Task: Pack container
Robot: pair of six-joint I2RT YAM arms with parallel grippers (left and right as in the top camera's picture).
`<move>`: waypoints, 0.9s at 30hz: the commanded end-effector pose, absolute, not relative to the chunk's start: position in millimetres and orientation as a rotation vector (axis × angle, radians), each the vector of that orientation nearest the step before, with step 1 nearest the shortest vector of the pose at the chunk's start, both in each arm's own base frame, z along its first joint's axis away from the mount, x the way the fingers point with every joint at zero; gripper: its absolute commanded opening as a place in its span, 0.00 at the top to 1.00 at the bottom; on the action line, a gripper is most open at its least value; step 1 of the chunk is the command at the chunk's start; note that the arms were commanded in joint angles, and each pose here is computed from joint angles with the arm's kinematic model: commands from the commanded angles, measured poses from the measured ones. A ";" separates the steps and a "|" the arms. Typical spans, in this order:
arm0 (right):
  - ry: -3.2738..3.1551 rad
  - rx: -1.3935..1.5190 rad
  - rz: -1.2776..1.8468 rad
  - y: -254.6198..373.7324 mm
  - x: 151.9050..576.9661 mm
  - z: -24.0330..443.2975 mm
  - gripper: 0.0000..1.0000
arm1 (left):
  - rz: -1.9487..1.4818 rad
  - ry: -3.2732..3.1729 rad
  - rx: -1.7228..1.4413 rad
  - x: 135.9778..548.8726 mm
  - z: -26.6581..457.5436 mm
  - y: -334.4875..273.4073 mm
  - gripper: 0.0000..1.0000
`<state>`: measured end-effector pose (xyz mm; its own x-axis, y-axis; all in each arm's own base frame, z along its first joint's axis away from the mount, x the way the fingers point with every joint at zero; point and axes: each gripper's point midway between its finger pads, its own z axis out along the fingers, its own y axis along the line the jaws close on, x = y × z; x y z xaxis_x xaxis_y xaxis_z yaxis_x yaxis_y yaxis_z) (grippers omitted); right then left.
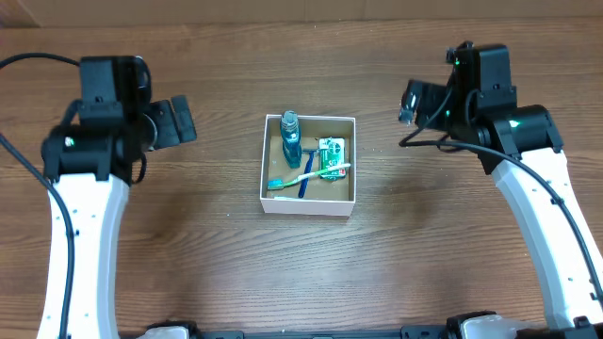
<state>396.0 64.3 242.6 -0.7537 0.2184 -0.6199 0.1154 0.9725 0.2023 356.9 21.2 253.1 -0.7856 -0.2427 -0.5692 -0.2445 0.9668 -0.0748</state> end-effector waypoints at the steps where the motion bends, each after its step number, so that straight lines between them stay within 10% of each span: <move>1: 2.360 0.237 0.186 60.8 407.8 259.3 0.00 | -0.112 2.574 -0.364 371.4 230.7 18.0 0.00; 12: 2.221 0.341 0.208 40.0 317.7 299.4 0.00 | -0.122 2.302 -0.154 280.7 299.9 0.0 0.00; 18: 2.151 0.326 0.220 26.1 237.6 249.6 0.00 | -0.180 2.026 -0.201 187.7 275.2 -5.3 0.00; 27: 2.230 0.330 0.193 24.1 227.9 233.6 0.00 | -0.189 2.146 -0.244 170.5 236.1 -6.0 0.00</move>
